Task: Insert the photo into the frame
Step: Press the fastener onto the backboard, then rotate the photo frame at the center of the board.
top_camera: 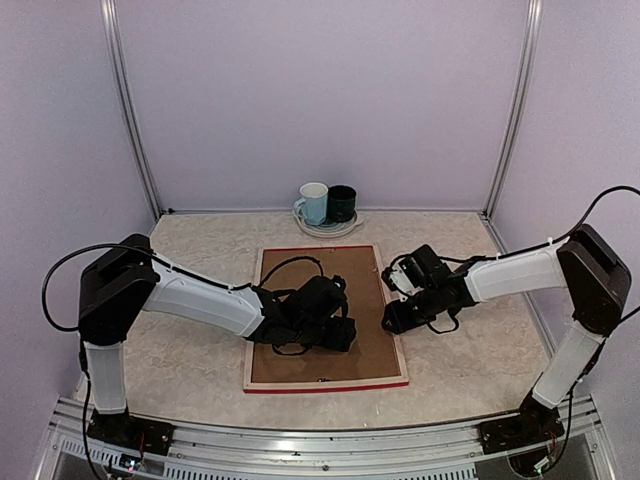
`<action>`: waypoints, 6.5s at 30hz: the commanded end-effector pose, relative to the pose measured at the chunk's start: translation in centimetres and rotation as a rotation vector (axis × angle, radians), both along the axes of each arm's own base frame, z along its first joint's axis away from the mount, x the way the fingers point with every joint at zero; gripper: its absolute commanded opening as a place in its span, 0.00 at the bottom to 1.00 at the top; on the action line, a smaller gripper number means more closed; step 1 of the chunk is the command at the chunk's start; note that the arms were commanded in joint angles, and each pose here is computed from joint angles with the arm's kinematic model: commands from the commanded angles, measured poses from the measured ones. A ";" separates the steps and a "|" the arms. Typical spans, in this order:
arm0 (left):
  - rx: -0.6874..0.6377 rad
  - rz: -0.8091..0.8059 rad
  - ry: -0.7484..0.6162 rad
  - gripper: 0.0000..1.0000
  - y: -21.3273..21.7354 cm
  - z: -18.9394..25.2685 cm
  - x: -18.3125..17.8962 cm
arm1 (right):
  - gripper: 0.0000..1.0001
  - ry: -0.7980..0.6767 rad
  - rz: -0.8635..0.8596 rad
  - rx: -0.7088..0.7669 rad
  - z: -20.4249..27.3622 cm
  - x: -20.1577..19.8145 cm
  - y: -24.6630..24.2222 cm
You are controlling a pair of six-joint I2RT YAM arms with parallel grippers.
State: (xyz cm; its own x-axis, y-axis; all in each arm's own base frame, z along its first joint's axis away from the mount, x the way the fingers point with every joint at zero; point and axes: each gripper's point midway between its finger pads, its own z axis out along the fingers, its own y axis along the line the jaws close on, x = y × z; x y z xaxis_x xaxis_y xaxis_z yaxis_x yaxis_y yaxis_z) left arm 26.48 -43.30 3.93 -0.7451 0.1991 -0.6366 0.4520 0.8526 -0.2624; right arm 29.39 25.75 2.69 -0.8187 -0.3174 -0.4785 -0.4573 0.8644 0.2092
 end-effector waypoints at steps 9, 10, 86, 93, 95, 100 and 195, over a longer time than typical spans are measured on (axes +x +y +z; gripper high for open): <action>0.009 -0.026 0.062 0.70 -0.4 -2.3 -1.1 | 0.20 0.076 0.008 -0.166 -3.2 -2.1 -2.4; 0.011 -0.027 0.063 0.70 -0.4 -2.4 -1.2 | 0.16 0.070 0.001 -0.171 -3.2 -2.0 -2.6; -0.155 0.317 0.074 0.99 15.8 0.1 7.4 | 0.98 0.185 0.046 0.337 0.5 -3.1 -0.5; -0.167 0.290 0.079 0.99 14.9 0.1 7.2 | 0.98 0.190 0.094 0.319 0.2 -4.3 0.2; -0.168 0.281 0.075 0.99 14.6 0.3 7.1 | 0.98 0.192 0.104 0.308 0.1 -4.6 0.2; -0.164 0.258 0.067 0.99 13.6 0.5 7.4 | 0.98 0.192 0.120 0.288 0.1 -5.5 0.2; -0.160 0.435 0.222 0.99 18.3 3.8 -9.7 | 0.99 -0.136 -0.278 0.268 7.4 15.8 -8.9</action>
